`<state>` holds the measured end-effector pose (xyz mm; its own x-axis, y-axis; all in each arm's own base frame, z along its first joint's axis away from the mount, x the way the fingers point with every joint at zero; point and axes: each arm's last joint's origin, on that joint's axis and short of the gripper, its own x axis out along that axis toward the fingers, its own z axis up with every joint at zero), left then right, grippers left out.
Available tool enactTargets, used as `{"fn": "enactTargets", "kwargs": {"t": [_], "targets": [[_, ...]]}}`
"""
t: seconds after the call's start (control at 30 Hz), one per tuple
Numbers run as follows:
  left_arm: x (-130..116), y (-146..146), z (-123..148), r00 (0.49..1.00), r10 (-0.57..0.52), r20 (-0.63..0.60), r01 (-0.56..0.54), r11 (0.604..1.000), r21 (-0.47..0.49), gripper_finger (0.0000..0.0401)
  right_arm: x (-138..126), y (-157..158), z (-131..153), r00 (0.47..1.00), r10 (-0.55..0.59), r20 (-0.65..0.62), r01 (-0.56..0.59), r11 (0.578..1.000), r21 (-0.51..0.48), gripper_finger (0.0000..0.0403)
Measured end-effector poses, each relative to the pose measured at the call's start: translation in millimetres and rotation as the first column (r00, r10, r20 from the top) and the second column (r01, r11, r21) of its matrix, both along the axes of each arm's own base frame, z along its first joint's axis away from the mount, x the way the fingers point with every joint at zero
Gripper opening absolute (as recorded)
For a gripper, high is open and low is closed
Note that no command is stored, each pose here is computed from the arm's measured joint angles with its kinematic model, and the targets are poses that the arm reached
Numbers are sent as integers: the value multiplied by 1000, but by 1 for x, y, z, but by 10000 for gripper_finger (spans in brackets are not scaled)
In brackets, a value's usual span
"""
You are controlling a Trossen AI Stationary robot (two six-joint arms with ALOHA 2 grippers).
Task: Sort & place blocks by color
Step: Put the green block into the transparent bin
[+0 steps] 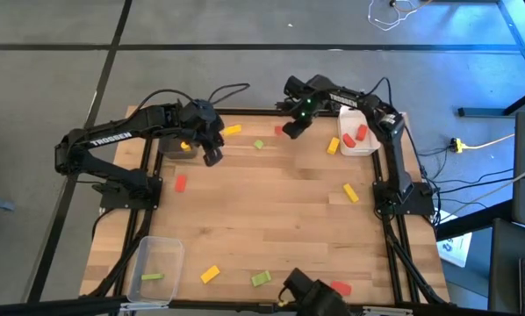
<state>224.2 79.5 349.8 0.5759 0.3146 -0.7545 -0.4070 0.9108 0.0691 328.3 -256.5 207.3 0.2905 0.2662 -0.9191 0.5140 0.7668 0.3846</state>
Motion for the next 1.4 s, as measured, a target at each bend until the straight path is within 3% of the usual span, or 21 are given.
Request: {"fn": "enactTargets", "kwargs": {"t": [0.13,0.33,0.73,1.4], "targets": [[0,0,0,977,-190,-97,203,969,142,96,19,15,28,991,105,77,-104,994,-17,134],[0,0,0,934,-309,-179,345,911,227,96,47,48,65,932,318,175,-297,945,-136,134],[0,0,0,933,-311,-181,347,909,229,96,78,97,94,843,473,257,-413,875,-255,134],[0,0,0,933,-311,-180,348,909,229,96,80,100,94,837,481,262,-418,870,-263,134]]}}
